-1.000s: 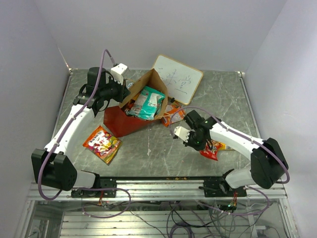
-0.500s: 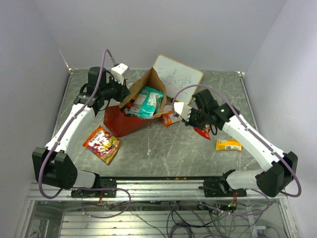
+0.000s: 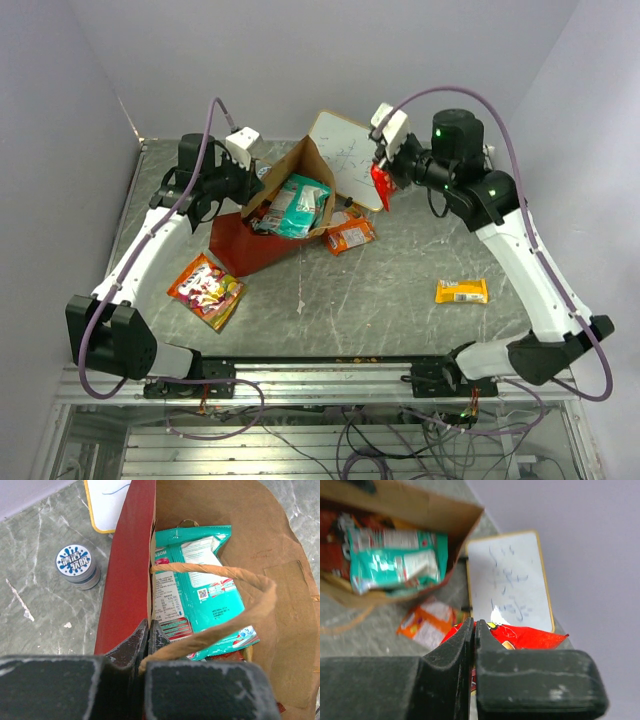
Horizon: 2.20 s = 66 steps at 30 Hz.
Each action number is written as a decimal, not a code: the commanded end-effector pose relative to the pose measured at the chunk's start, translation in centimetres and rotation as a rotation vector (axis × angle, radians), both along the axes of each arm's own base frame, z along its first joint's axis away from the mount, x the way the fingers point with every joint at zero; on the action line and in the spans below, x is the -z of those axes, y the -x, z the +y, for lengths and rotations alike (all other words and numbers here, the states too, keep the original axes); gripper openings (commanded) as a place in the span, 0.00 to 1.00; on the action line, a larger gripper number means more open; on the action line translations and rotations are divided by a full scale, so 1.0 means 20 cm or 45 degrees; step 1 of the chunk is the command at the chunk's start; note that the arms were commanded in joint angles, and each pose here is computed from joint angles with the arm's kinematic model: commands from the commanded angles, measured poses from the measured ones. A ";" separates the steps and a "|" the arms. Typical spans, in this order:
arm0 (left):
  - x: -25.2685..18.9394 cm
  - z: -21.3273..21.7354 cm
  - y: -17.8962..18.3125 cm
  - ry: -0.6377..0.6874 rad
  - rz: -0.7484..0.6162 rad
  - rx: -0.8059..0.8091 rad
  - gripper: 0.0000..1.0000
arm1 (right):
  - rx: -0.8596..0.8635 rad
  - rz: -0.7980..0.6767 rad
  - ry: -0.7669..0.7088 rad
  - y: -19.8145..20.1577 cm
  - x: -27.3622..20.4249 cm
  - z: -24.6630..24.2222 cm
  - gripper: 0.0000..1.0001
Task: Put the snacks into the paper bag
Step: Place the snack in the paper bag.
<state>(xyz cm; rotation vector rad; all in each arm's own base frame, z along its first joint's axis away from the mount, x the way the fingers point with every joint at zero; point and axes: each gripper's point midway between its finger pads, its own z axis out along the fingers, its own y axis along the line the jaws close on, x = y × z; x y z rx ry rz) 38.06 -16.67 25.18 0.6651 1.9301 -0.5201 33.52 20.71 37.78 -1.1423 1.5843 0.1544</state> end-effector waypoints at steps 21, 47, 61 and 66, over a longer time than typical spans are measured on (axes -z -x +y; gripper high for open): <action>-0.13 -0.11 -0.05 0.124 0.211 0.026 0.07 | -0.471 0.481 -0.718 0.03 -0.06 1.02 0.00; -0.09 -0.07 -0.05 0.216 0.312 0.005 0.07 | -0.491 0.592 -0.463 0.10 0.52 1.31 0.00; -0.09 -0.05 -0.05 0.228 0.305 0.005 0.07 | -0.473 0.539 -0.246 0.10 0.70 1.34 0.16; -0.08 -0.04 -0.06 0.228 0.306 0.007 0.07 | -0.481 0.482 -0.246 0.10 0.59 1.32 0.31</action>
